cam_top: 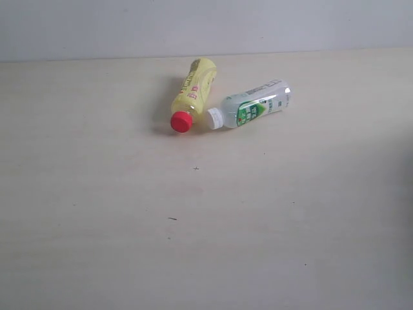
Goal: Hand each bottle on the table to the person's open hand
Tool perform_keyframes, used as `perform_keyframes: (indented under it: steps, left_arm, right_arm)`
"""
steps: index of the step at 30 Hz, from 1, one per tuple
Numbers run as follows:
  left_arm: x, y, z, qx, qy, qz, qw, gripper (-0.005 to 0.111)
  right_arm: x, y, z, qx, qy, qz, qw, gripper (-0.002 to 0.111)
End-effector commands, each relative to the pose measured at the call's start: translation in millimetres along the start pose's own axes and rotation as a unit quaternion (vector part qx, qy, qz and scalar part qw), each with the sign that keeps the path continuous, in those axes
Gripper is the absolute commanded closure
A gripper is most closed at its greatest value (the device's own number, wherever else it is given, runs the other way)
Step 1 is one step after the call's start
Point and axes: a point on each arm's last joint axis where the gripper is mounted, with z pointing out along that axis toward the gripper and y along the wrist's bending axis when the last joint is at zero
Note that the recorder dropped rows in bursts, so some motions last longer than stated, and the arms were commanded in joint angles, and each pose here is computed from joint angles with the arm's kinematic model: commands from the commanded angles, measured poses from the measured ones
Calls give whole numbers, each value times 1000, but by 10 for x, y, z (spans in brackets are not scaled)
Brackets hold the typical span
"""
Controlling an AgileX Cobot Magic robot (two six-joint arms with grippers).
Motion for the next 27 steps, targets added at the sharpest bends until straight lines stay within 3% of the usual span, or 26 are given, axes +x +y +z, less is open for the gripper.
perform_keyframes:
  steps: [1,27]
  left_arm:
    - [-8,0,-5,0,-6,1,1000,107]
    - [-7,0,-5,0,-5,1,1000,107]
  right_arm:
    - [-59,13,-238,9,-50,-21,998,108]
    - [-61,42,-328,-3,-56,-1,998,108]
